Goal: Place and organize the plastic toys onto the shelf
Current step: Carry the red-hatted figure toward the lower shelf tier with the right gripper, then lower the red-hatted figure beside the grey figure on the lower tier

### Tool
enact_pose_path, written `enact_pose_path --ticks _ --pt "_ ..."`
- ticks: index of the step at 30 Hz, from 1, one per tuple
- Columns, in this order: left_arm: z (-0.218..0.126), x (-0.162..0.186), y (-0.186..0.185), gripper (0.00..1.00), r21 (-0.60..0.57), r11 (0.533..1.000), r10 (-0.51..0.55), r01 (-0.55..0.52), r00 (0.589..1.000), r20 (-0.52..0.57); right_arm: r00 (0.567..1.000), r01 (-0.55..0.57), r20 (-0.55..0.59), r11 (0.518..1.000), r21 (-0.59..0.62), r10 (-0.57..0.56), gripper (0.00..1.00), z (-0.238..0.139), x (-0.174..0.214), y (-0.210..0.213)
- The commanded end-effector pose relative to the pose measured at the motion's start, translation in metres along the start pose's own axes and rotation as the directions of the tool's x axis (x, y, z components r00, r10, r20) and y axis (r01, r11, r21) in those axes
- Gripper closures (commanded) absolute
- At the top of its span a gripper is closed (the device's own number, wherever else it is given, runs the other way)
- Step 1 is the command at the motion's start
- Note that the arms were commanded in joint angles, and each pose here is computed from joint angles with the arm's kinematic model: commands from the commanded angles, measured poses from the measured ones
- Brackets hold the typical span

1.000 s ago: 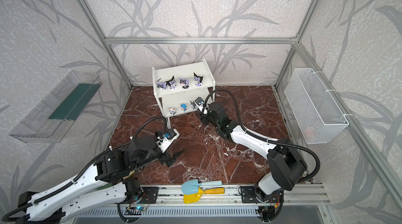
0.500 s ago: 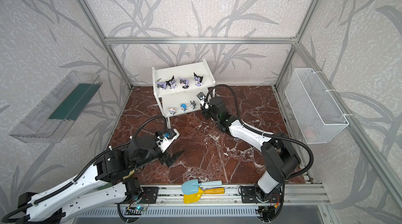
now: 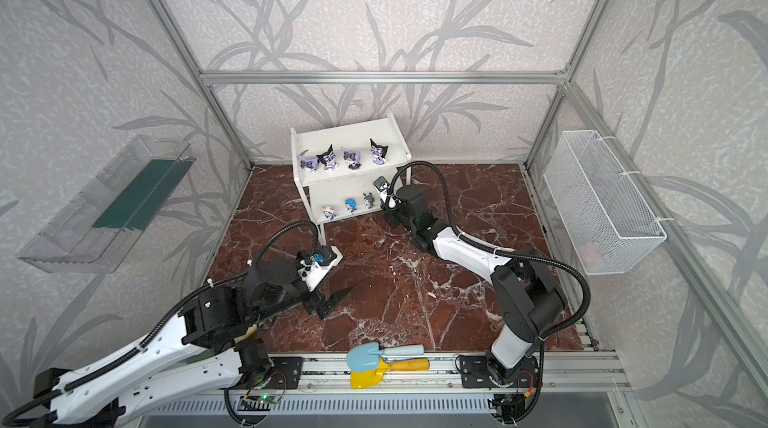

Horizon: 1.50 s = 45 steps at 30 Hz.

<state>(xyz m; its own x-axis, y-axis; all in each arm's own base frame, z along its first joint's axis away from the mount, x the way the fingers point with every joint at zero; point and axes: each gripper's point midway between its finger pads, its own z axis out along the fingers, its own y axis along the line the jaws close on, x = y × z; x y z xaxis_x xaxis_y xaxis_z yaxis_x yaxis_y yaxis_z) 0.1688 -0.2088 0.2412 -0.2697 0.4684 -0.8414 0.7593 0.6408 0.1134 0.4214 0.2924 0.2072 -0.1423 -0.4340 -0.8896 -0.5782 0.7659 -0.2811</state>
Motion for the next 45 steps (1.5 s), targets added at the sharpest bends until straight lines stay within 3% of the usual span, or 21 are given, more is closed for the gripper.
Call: enact_pose_path --ticks 1,17,29,45 --pt "0.0 0.005 -0.001 0.01 0.006 1.0 0.014 -0.014 1.0 -0.011 1.0 -0.002 0.024 1.0 0.03 0.002 0.66 0.005 -0.013 -0.009" --pt "-0.002 0.005 0.0 0.01 0.005 1.0 0.012 -0.012 1.0 -0.005 1.0 0.001 0.02 1.0 0.024 -0.002 0.62 0.007 -0.017 -0.01" --pt "-0.002 0.004 -0.001 0.01 0.01 1.0 0.012 -0.012 1.0 0.0 0.998 -0.027 0.06 0.999 0.017 0.026 0.58 -0.012 -0.028 -0.011" --pt "-0.002 0.002 -0.001 0.01 0.016 1.0 0.011 -0.011 1.0 0.005 0.994 -0.1 0.038 0.995 -0.021 0.101 0.61 -0.049 0.002 -0.001"
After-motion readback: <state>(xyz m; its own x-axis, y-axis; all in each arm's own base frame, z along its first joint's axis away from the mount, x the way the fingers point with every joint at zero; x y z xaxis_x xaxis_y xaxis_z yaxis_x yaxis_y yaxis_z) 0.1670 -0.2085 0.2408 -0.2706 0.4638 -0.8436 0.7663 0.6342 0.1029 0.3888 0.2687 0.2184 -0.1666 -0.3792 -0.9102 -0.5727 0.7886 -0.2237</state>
